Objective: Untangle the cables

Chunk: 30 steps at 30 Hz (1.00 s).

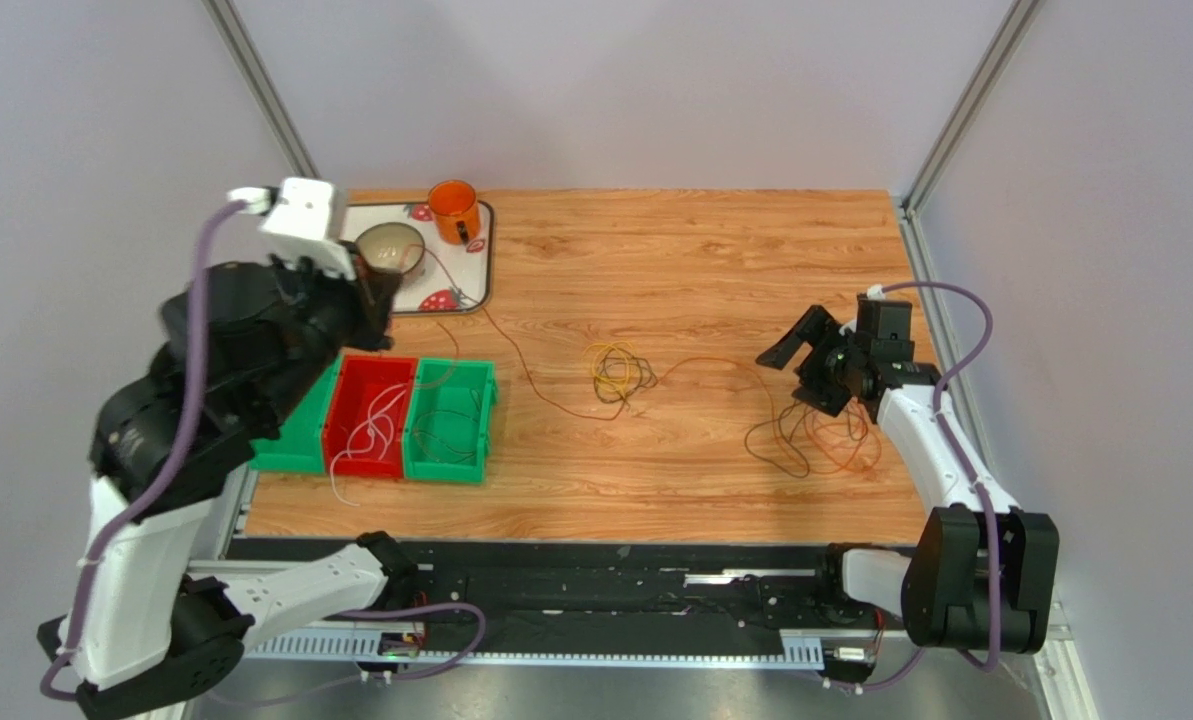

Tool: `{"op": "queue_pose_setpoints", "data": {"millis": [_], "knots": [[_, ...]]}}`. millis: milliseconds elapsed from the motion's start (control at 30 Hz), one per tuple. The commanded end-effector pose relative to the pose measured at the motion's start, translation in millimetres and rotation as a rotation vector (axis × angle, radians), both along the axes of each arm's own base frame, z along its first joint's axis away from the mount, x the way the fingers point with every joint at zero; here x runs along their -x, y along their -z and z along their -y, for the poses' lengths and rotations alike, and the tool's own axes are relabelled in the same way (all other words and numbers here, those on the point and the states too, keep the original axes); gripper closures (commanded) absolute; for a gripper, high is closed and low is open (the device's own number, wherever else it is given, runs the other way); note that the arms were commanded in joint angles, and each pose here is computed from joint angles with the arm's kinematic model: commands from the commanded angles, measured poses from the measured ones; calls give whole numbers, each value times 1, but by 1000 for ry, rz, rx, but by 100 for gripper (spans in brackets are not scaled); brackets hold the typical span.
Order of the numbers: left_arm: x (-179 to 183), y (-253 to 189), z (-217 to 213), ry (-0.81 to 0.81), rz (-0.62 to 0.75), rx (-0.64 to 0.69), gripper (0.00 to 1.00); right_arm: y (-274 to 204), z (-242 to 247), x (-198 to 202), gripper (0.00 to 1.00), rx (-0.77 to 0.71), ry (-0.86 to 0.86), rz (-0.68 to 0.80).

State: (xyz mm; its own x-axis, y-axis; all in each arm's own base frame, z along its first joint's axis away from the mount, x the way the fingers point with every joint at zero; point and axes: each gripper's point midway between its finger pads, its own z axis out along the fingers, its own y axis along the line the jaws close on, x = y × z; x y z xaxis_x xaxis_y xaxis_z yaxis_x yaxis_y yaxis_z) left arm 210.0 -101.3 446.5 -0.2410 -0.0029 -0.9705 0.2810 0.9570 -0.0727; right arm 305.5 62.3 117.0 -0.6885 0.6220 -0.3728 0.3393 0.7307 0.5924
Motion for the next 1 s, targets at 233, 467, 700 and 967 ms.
{"op": "queue_pose_setpoints", "data": {"millis": [233,467,700,967], "knots": [[25,-72,-67,-169,210,9,100,-10,-5,-7,14,0,-16,49],[19,-59,-52,-124,185,11,100,-7,-7,-7,14,-4,-22,43],[18,-52,-49,-118,195,30,100,-1,-7,-3,14,3,-28,24],[17,-49,-50,-126,205,28,100,1,-6,0,14,14,-33,20]]}}
